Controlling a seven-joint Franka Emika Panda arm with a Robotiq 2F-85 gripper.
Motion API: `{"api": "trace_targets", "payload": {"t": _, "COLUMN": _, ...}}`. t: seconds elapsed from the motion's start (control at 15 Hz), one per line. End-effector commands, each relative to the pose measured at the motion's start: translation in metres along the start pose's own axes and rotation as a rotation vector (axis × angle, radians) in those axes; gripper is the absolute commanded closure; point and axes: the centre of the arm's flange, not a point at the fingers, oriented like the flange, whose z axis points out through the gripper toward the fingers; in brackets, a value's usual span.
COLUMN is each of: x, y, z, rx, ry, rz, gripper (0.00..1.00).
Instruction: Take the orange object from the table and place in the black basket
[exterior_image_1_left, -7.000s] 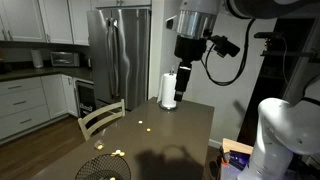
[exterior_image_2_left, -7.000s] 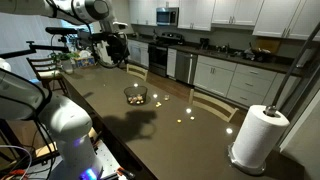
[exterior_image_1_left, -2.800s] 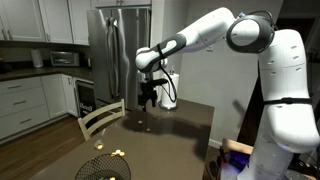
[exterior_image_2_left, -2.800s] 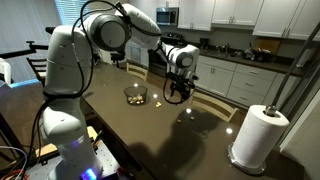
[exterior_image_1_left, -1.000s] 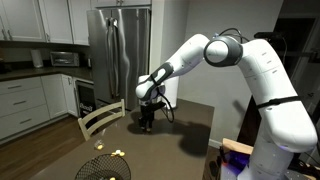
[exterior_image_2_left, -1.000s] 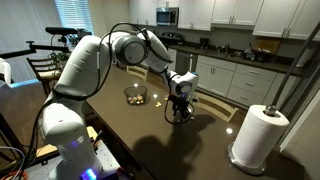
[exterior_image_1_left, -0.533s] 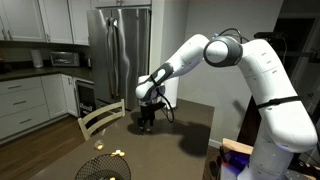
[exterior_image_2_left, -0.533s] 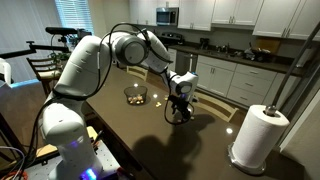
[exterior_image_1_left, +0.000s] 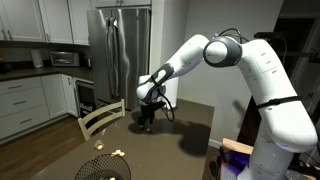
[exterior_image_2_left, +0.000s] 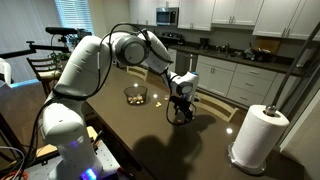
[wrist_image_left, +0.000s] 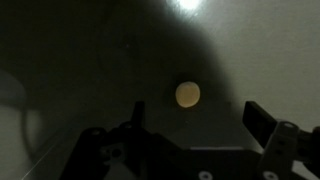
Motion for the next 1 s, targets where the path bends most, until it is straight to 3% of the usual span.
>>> {"api": "trace_targets", "payload": {"t": 0.0, "x": 0.005, "y": 0.002, "z": -0.003, "rx": -0.028, "ry": 0.007, "rz": 0.006, "gripper": 0.00}}
{"api": "trace_targets", "payload": {"t": 0.73, "x": 0.011, "y": 0.005, "z": 0.012, "rx": 0.000, "ry": -0.030, "rz": 0.001, "gripper": 0.00}}
{"api": "trace_targets", "payload": {"t": 0.8, "x": 0.012, "y": 0.005, "z": 0.013, "rx": 0.001, "ry": -0.032, "rz": 0.000, "gripper": 0.19}}
{"api": "trace_targets", "payload": {"t": 0.93, "x": 0.013, "y": 0.006, "z": 0.016, "rx": 0.002, "ry": -0.032, "rz": -0.001, "gripper": 0.33}}
